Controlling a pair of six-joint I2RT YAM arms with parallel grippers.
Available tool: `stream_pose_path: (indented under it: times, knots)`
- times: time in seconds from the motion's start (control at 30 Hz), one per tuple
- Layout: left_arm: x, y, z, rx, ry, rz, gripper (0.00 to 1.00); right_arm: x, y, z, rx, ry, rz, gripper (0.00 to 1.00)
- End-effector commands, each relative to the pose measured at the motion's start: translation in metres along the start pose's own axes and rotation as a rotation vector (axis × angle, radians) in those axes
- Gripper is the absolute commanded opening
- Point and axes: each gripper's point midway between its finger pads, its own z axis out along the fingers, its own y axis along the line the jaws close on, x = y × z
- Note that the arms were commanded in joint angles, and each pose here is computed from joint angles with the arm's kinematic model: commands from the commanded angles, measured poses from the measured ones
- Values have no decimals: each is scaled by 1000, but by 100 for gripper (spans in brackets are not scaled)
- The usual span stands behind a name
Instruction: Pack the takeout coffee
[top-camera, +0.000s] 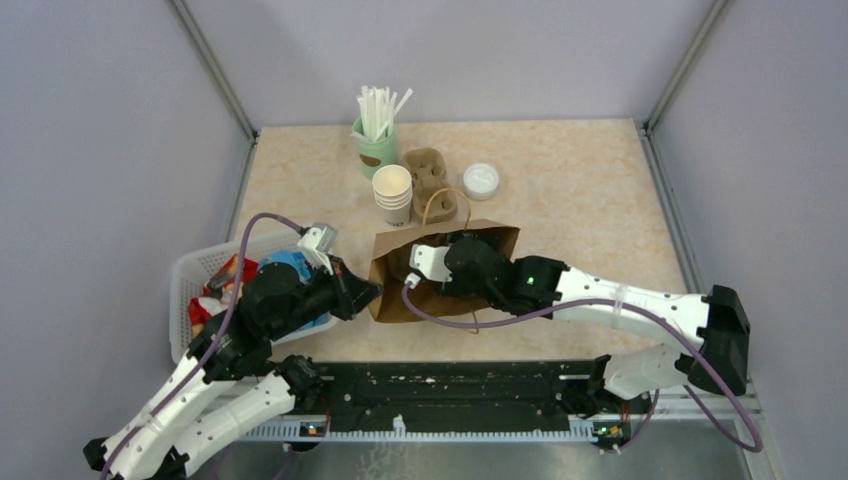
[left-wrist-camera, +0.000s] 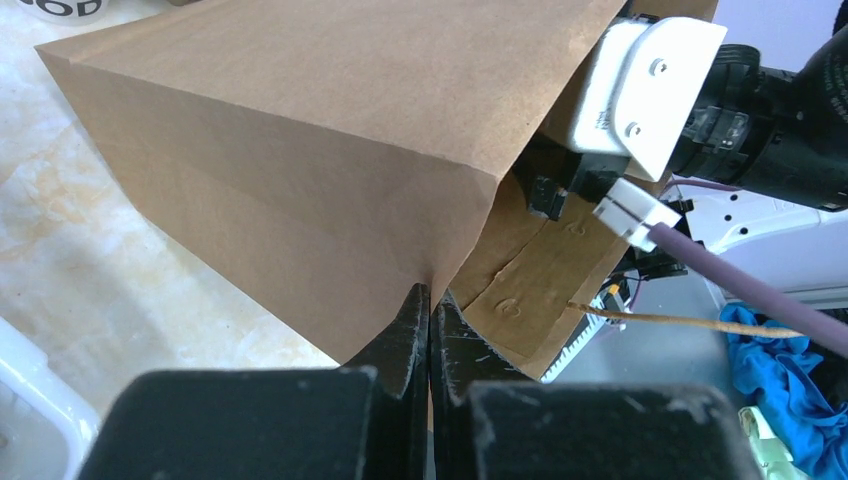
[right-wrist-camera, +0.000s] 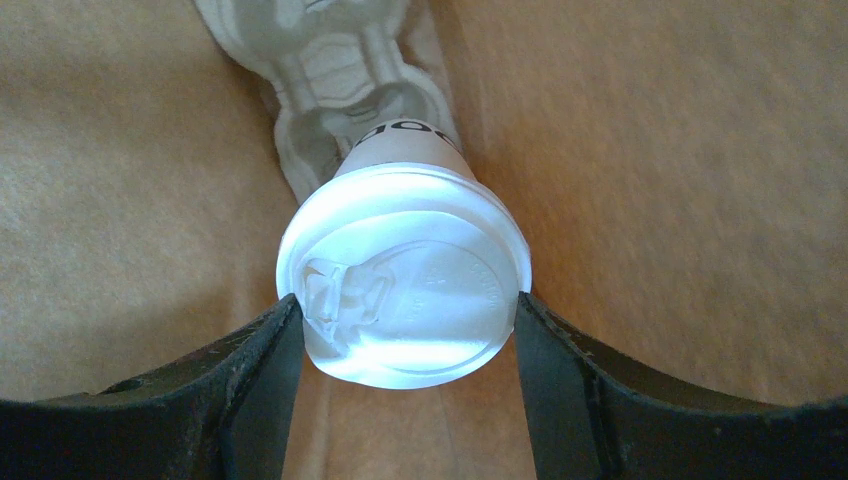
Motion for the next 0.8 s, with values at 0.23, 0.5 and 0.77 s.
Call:
stream_pose_path:
  times: [0.23, 0.5, 0.77]
  knots:
    - [6, -6, 6, 47, 32, 52, 0, -14, -11, 19, 64, -1, -94, 47]
    - [14, -11, 7, 75, 76, 47, 0, -12, -9, 23, 91, -17, -65, 47]
    - [15, -10, 6, 69, 85, 37, 0, -3, 1, 30, 75, -20, -51, 46]
